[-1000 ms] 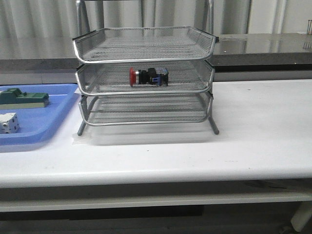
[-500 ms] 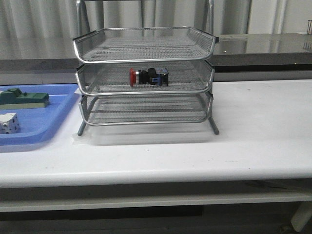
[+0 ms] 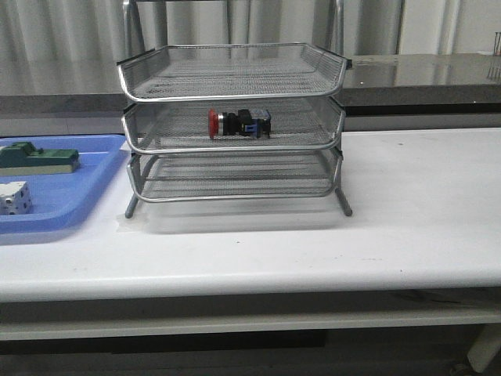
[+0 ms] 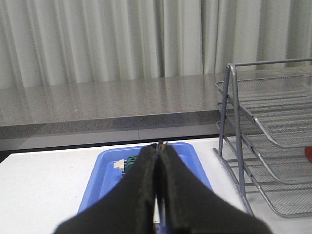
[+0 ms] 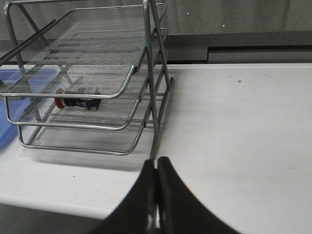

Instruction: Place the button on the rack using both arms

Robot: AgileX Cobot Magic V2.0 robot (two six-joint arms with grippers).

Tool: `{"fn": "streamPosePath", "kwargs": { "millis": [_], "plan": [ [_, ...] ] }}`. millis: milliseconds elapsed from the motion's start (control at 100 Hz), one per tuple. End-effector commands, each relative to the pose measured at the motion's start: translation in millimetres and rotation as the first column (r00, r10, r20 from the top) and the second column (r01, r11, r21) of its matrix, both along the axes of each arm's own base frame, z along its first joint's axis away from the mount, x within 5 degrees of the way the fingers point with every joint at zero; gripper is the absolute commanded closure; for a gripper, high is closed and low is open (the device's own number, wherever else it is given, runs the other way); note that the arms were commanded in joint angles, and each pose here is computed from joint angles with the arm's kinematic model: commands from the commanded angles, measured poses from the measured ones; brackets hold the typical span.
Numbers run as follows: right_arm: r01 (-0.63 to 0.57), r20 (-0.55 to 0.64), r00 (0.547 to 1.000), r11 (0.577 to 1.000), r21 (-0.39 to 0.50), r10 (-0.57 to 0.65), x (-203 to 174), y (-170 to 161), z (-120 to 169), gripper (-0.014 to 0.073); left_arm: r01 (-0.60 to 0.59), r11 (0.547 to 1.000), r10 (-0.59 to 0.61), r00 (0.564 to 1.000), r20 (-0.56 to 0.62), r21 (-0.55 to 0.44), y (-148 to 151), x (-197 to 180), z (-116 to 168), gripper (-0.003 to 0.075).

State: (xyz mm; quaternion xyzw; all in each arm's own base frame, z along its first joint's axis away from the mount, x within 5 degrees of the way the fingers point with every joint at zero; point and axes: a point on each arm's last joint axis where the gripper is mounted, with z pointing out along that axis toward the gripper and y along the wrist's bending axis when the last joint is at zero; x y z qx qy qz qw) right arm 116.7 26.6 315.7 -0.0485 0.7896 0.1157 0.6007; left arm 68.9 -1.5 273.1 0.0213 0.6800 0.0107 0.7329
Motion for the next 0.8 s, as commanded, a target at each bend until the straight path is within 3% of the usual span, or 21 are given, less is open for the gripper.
{"fn": "streamPosePath", "kwargs": {
  "millis": [0, 340, 530, 790],
  "plan": [
    [0.027, 0.090, 0.996, 1.000, 0.000, -0.027, 1.2, -2.8, 13.8, 0.0652, -0.028, 0.999, 0.030, 0.995, 0.096, -0.026, 2.9, -1.5, 16.4, 0.0741],
    [0.038, 0.101, 0.994, 0.999, -0.002, -0.037, -1.6, -4.2, 7.0, 0.0652, -0.028, 0.999, 0.030, 0.995, 0.096, -0.026, 2.9, -1.5, 16.4, 0.0741],
    [0.082, 0.203, 0.976, 0.996, 0.028, -0.086, -17.7, -10.5, -6.7, 0.0652, -0.028, 0.999, 0.030, 0.995, 0.096, -0.026, 2.9, -1.5, 16.4, 0.0741],
    [0.100, 0.283, 0.955, 0.995, -0.009, -0.093, -42.7, -15.8, -36.1, 0.0652, -0.028, 0.999, 0.030, 0.995, 0.096, -0.026, 2.9, -1.5, 16.4, 0.0741]
  ]
}}
